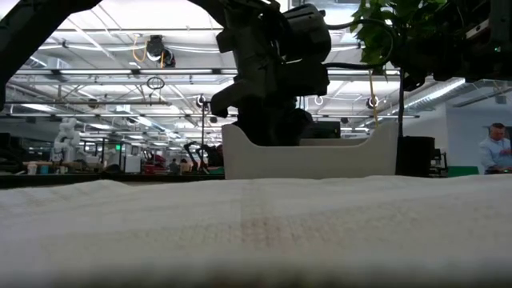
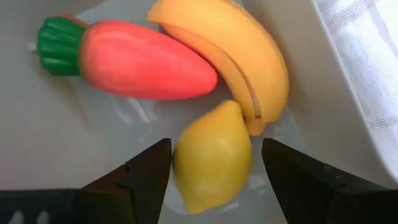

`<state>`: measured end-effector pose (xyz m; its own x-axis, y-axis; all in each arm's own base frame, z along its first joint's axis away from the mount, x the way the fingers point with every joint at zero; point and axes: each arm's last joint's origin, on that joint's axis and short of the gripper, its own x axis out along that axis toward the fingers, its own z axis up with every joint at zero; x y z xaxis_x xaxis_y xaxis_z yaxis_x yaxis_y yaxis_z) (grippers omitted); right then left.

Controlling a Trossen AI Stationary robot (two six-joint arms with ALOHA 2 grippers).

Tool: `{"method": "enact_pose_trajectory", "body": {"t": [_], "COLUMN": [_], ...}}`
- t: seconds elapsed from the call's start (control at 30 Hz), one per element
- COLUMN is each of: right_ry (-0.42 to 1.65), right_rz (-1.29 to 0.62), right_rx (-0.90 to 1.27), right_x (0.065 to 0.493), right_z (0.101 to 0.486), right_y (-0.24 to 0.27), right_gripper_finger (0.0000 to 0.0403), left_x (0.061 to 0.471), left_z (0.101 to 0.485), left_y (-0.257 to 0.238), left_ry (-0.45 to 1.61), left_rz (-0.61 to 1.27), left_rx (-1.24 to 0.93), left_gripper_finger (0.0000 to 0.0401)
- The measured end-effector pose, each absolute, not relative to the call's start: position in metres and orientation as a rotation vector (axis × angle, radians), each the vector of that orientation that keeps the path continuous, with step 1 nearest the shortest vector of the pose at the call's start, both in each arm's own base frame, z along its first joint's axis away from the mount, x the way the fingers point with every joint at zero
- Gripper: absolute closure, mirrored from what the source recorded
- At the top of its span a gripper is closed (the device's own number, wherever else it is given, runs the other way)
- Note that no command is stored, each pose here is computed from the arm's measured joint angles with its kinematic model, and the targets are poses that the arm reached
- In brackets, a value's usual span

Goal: Pick and placing Produce into tupperware
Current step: Return to Home Position

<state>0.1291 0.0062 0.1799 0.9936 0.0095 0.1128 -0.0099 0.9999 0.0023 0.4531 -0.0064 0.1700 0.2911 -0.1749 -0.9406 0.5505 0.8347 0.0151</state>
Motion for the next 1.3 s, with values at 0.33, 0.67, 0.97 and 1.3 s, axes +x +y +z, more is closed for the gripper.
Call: {"method": "enact_pose_trajectory", "body": {"t": [0.33,0.67,0.97,1.3], "right_ry": [-0.118,-0.116,-0.126,-0.126], "right_rz": [0.011,0.013,0.016,0.014], "right_rx": [0.003,0.021,0.026,0.012], "right_x": [0.129,0.129,0.129,0.129], "right_z": [0.18,0.18,0.181,0.181], "right_y": [0.006,0.006,0.007,0.006], "right_gripper_finger": [0.0403,0.0403,0.0403,0.0403], "left_x": [0.434,0.384,0.324,0.255], "left_z": [0.215,0.299,0.372,0.365], "left_y": [-0.015,-0.032,-0.027,-0.019], "left_ry": [1.194,1.12,0.958,0.556], "left_rz": [-0.418,-0.408,-0.303,-0.103], "left_rx": [0.5,0.564,0.515,0.473], "left_gripper_finger": [0.0167,0.0343,0.0398,0.04]}}
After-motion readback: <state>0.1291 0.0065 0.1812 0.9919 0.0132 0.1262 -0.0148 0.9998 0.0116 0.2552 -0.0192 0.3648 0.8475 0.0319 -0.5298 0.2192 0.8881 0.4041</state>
